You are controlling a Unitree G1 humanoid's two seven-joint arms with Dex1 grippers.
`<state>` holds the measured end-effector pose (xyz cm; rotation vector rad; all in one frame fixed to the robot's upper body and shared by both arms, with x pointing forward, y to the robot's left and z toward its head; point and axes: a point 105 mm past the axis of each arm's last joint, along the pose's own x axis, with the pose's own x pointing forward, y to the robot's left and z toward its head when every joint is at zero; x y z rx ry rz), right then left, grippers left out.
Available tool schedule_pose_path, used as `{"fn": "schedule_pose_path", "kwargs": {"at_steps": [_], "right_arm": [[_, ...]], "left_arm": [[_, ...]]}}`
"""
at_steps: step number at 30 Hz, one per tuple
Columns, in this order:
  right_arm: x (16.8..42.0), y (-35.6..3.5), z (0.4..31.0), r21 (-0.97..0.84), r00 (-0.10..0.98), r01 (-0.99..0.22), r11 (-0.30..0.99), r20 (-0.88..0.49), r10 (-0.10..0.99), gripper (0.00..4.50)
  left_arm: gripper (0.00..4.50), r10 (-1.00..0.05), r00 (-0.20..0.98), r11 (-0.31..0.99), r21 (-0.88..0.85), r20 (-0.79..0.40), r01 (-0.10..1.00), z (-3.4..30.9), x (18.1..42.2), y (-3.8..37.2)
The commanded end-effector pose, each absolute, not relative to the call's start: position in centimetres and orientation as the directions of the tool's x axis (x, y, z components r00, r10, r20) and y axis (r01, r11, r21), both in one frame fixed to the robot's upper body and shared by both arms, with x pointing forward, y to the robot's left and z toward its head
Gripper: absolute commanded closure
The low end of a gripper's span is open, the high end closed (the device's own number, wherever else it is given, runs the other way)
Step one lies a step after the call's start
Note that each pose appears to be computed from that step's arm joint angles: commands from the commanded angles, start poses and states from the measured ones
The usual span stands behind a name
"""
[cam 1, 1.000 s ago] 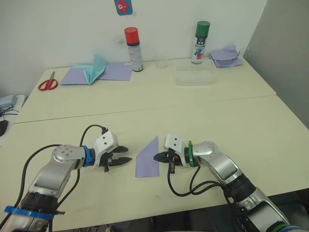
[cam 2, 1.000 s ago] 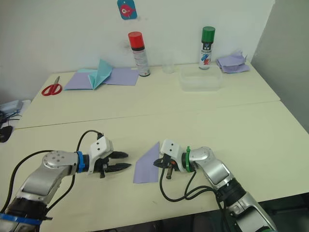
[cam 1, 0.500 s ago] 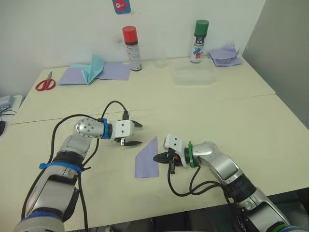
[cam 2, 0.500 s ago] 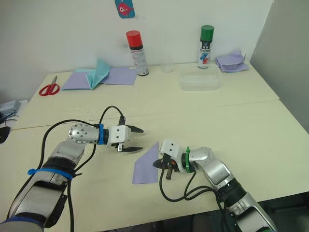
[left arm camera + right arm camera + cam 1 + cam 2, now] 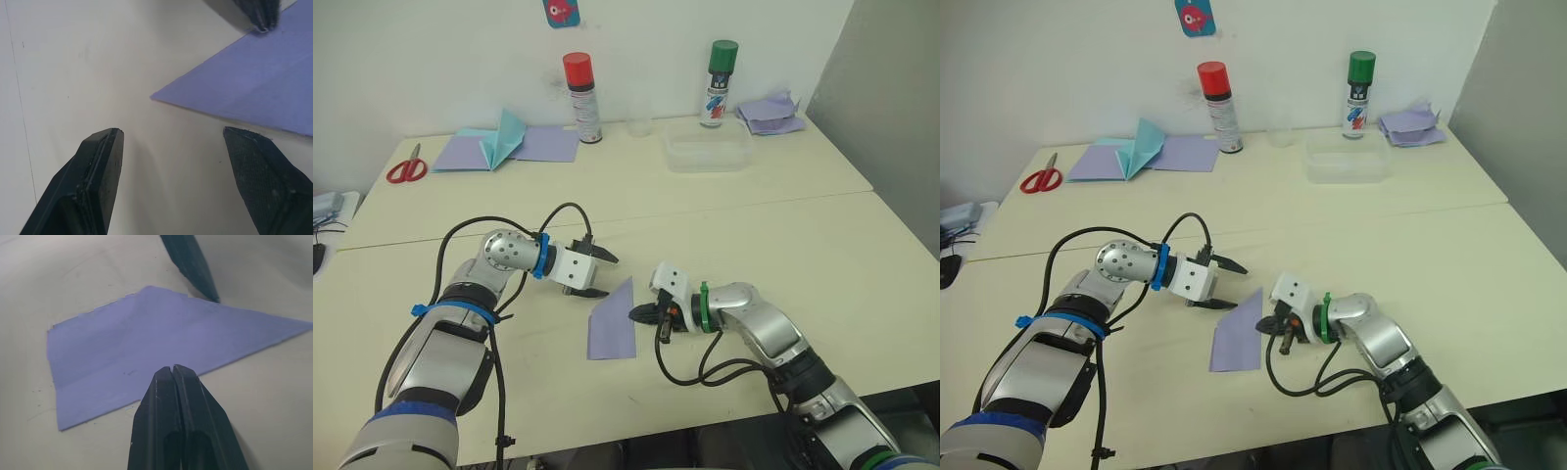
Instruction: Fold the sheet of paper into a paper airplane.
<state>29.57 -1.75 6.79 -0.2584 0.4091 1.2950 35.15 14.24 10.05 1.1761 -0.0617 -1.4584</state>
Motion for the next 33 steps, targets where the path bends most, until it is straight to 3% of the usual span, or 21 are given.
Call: {"fn": "schedule_pose_path", "kwargs": {"at_steps": [1, 11, 15, 24, 33], "right_arm": [[29.3, -1.3, 9.5, 0.02, 0.201, -0.975, 0.223, -0.364, 0.909, 4.5], [29.7, -2.0, 8.9, 0.038, 0.241, -0.961, 0.275, -0.381, 0.893, 4.5], [29.9, -2.1, 8.9, 0.055, 0.25, -0.955, 0.291, -0.38, 0.891, 4.5], [29.8, -1.9, 8.5, 0.054, 0.248, -0.955, 0.291, -0.389, 0.887, 4.5], [29.9, -1.8, 8.6, 0.05, 0.257, -0.953, 0.298, -0.382, 0.888, 4.5]], "left_arm": [[0.88, -0.755, 0.175, -0.346, 0.61, -0.632, 0.713, 9.6, 34.5, 14.6], [0.88, -0.791, 0.095, -0.366, 0.592, -0.604, 0.718, 9.8, 33.5, 13.8], [1.72, -0.787, 0.079, -0.379, 0.581, -0.611, 0.72, 9.8, 33.3, 13.9], [4.48, -0.796, 0.038, -0.399, 0.572, -0.603, 0.716, 10.2, 32.8, 13.6], [4.48, -0.789, 0.025, -0.418, 0.567, -0.613, 0.71, 10.1, 32.5, 13.7]]}}
